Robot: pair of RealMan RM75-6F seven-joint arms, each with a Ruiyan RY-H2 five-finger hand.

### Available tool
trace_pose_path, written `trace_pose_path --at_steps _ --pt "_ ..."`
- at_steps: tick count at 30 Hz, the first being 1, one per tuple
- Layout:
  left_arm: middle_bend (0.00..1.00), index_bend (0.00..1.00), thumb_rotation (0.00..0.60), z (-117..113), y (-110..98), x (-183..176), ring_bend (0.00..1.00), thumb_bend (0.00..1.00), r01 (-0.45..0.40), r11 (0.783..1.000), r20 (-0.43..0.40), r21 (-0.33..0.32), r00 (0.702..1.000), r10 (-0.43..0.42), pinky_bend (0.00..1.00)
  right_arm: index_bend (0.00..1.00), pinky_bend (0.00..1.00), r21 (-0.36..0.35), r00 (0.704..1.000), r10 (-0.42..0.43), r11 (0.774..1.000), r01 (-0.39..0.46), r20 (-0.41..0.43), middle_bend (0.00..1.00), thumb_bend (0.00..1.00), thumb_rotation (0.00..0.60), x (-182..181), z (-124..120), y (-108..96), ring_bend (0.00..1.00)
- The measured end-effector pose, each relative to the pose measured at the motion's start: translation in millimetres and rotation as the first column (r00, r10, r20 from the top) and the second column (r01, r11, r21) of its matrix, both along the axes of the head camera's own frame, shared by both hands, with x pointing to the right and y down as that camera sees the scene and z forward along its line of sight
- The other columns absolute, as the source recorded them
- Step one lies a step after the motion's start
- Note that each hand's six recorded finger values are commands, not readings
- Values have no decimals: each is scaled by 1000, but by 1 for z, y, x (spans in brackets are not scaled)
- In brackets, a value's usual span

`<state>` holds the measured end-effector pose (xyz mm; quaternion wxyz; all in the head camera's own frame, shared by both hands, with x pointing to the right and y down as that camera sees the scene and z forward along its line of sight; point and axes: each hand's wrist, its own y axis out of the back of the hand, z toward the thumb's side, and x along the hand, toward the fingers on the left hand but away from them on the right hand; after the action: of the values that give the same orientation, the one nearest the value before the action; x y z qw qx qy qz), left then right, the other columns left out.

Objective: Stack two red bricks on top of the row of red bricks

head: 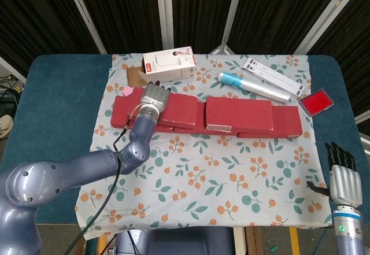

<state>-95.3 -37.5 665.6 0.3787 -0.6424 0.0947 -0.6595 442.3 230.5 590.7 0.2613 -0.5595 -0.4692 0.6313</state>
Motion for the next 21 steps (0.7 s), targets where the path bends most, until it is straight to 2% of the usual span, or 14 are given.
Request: trace_pose_path --at_steps 21 --pt "399 390 600 8 -2 11 34 5 44 999 28 24 999 -44 120 0 0 -3 1000 8 1000 -8 4 0 19 600 4 0 0 0"
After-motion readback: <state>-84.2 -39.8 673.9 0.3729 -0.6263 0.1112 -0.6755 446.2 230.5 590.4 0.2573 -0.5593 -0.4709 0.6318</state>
